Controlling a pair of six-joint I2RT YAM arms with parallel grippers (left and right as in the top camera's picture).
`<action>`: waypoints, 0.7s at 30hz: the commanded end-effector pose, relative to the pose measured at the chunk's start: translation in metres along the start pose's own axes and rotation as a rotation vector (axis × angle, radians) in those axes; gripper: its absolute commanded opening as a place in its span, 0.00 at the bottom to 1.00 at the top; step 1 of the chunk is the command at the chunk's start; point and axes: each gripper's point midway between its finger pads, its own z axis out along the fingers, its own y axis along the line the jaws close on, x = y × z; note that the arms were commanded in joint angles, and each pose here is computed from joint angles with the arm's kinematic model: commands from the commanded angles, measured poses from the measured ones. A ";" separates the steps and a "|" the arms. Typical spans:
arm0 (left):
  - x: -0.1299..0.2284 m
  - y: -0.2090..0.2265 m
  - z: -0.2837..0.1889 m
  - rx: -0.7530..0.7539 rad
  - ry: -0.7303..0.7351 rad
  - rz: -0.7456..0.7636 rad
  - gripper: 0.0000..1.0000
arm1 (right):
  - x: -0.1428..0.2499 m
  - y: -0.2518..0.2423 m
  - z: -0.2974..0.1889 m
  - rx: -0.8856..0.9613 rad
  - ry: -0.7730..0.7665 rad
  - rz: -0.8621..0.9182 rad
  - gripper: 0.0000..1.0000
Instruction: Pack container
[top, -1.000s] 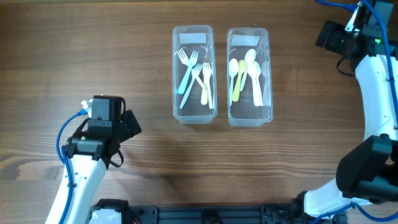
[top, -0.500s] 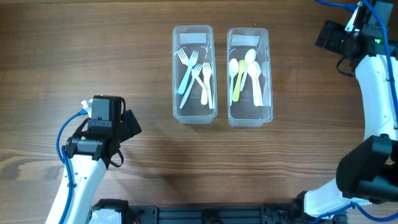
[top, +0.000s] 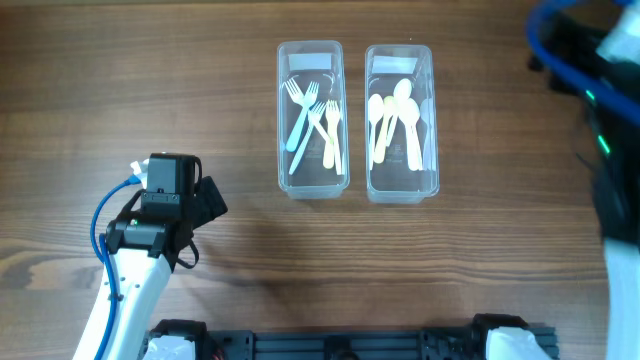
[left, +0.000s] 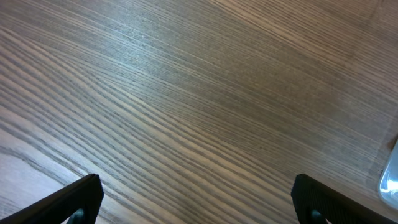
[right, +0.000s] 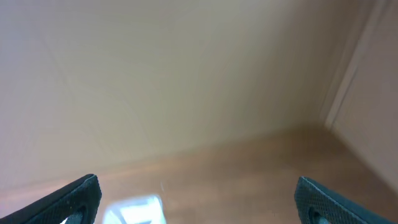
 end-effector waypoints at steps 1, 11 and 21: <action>-0.004 0.003 -0.003 -0.006 -0.022 -0.027 1.00 | -0.006 -0.003 -0.066 -0.032 -0.117 0.050 1.00; -0.004 0.003 -0.003 -0.006 -0.022 -0.027 1.00 | 0.126 -0.022 -0.092 -0.071 -0.303 0.078 1.00; -0.004 0.003 -0.003 -0.006 -0.022 -0.027 1.00 | 0.229 -0.023 -0.051 -0.123 -0.349 0.073 1.00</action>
